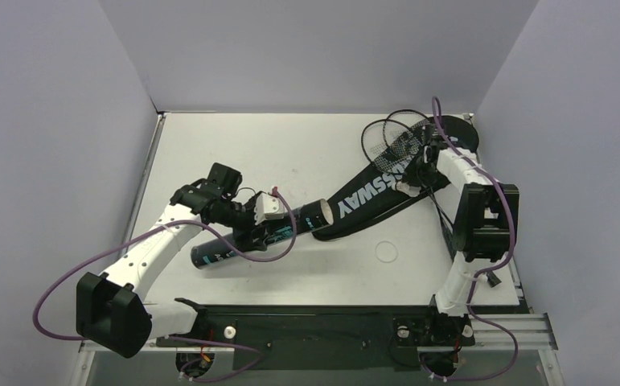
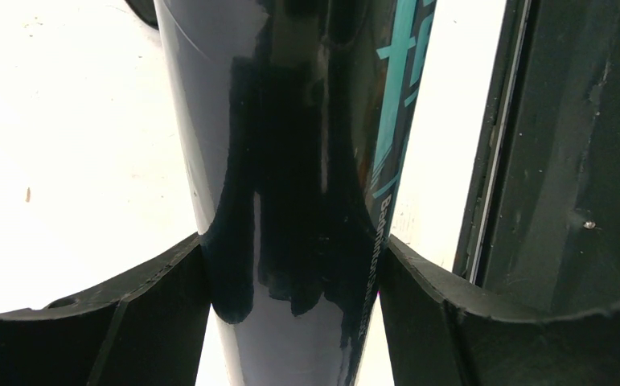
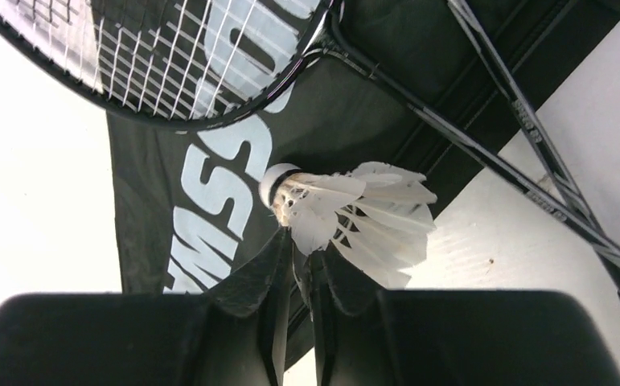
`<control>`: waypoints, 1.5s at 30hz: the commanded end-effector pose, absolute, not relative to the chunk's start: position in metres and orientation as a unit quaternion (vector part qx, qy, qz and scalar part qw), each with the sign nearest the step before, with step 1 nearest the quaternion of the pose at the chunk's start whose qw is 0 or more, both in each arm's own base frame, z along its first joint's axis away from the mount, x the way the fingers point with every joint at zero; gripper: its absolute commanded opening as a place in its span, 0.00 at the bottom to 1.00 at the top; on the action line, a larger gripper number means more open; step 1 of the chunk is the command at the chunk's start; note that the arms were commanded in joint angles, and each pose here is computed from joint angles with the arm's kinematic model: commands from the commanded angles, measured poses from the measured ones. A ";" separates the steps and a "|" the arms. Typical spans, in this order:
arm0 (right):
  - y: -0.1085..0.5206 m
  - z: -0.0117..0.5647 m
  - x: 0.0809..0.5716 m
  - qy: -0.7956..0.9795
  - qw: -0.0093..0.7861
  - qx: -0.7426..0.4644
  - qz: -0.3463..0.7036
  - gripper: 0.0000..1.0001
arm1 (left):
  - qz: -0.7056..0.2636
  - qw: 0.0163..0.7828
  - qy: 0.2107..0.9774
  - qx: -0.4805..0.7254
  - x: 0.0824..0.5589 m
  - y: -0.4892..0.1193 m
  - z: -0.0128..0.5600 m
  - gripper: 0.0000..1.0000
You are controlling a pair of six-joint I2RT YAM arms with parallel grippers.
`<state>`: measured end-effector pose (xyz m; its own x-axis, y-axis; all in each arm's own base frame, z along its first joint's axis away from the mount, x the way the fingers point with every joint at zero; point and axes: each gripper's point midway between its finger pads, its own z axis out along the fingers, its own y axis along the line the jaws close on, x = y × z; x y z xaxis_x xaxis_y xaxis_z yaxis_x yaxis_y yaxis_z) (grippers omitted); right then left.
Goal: Pack up the badminton gear
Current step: Pick up the shuttlecock at the center of the board, then place the shuttlecock at the shuttle tube.
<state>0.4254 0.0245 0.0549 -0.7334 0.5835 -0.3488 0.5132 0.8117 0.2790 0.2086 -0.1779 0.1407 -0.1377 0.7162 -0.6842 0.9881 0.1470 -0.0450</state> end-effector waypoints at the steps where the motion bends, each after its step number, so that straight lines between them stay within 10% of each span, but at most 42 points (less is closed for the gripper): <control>1: 0.042 0.091 0.411 0.930 0.243 0.268 0.066 0.05 | -0.243 0.328 0.687 0.601 0.234 -0.192 0.172 0.09; 26: 0.209 0.277 0.221 0.883 0.345 0.042 0.315 0.00 | -0.301 0.294 0.605 0.676 0.209 -0.202 0.162 0.09; 45: 0.263 0.277 0.204 0.879 0.323 0.006 0.350 0.00 | -0.295 0.310 0.622 0.656 0.216 -0.204 0.167 0.09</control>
